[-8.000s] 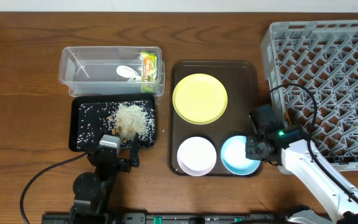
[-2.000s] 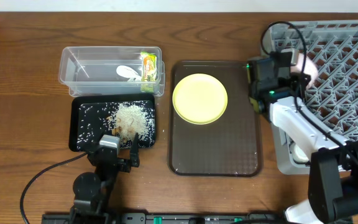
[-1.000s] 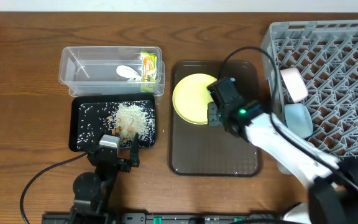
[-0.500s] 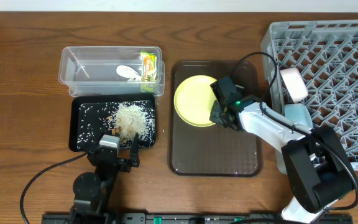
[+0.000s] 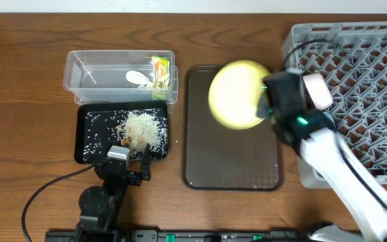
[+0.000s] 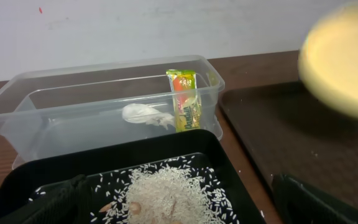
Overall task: Sort waste into correct bins and load items into the dishwasher rack
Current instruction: 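Lift the yellow plate and stand it upright in the dish rack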
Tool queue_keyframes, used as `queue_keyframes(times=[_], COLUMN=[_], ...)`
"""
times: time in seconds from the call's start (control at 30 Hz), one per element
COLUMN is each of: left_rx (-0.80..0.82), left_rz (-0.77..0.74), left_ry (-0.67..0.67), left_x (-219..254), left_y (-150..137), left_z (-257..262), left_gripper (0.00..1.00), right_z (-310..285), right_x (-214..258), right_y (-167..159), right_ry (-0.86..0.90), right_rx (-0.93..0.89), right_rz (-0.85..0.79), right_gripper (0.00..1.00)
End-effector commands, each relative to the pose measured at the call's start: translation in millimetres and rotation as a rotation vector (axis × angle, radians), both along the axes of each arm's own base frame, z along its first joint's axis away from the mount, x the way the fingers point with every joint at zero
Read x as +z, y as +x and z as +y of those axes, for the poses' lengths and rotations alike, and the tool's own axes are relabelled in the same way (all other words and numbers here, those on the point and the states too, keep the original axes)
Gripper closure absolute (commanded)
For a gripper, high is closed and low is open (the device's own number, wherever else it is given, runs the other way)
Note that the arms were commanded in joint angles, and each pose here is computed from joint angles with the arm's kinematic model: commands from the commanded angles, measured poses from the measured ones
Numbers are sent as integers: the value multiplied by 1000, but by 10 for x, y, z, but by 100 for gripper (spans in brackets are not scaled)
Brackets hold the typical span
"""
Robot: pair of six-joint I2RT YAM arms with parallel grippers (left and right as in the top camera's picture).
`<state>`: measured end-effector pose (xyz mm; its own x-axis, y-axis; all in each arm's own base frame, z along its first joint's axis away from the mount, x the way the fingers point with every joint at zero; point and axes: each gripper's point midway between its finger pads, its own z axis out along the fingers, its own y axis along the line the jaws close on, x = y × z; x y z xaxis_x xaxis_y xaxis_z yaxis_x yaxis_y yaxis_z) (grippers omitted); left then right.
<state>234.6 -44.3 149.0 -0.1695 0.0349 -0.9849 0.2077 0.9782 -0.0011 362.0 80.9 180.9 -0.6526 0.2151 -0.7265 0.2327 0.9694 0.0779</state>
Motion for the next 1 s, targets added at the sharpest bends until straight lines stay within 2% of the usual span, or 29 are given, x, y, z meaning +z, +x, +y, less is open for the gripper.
queue_keyframes(times=[0.0,0.1,0.17,0.27,0.4,0.7,0.97], left_rx=[-9,-9,-9,-9,-9,-9,-9], left_rz=[23,23,23,23,23,23,23], left_ry=[11,11,11,11,11,11,11], left_x=[-121,-121,-121,-121,-121,-121,-121], left_y=[0,0,0,0,0,0,0], left_z=[-9,-9,-9,-9,-9,-9,-9], left_gripper=[6,6,6,6,6,6,6], right_z=[-733,-1130,-1297,-1497,-1893,-2423,-2437], right_x=[790,1250,1411,1484,1486,1050,646], right_y=[-152,-343,-413,-433,-460,-300,20], right_ry=[-346,-561,-645,-726,-788,-884,-956], right_rx=[-206,-320,-353,-373,-494,-565,-454], right_rz=[-205,-262,-259,-220,-160,55,177], right_gripper=[99,99,99,99,99,99,98])
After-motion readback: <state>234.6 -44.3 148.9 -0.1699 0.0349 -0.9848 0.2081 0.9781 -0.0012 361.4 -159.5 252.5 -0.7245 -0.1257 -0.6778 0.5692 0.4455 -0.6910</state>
